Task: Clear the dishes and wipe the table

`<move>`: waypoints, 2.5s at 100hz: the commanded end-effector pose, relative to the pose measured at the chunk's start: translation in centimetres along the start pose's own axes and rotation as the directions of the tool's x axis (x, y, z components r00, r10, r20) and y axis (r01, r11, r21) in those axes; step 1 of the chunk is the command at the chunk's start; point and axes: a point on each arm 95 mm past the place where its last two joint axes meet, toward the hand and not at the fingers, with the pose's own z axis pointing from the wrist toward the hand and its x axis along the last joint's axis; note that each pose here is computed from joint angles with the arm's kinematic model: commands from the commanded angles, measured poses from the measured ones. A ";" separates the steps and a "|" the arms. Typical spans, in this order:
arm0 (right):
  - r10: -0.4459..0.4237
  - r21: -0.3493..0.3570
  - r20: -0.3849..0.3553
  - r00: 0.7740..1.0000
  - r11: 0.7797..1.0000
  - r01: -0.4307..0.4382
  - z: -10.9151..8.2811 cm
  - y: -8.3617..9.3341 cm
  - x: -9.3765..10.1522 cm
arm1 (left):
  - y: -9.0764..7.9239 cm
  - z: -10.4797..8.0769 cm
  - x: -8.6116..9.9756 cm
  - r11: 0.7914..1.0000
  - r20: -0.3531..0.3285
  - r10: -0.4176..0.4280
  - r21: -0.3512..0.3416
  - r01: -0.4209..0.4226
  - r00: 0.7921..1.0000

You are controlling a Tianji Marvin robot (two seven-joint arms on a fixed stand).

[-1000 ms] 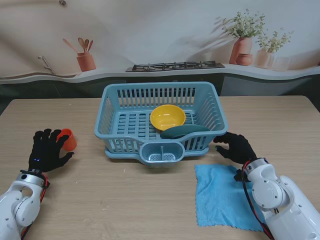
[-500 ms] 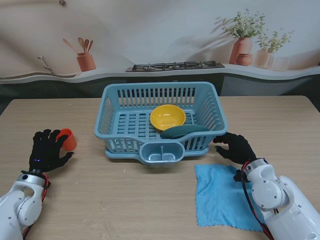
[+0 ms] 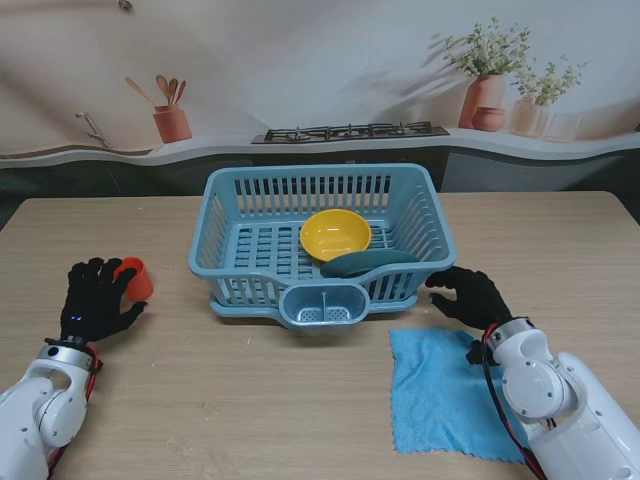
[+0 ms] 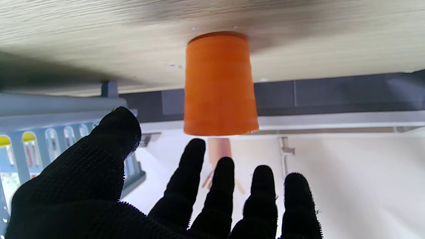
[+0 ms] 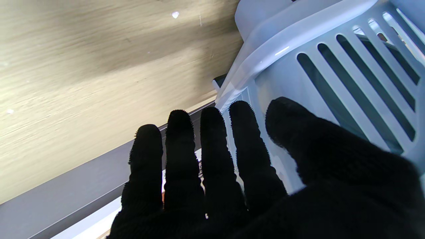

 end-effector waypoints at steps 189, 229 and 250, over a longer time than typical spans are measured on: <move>0.012 0.005 -0.006 1.000 1.000 -0.012 -0.1 -0.1 0.2 | 2.6 2.6 0.3 0.993 -0.006 0.113 -0.017 -0.113 0.994; 0.012 0.002 -0.009 1.000 1.000 -0.012 -0.2 0.0 0.2 | 1.1 3.0 -0.1 0.988 -0.091 0.117 0.110 -0.106 0.989; 0.013 -0.006 -0.015 1.000 1.000 -0.013 -0.2 0.2 0.0 | -1.1 3.2 0.0 0.987 -0.125 0.103 0.139 -0.085 0.987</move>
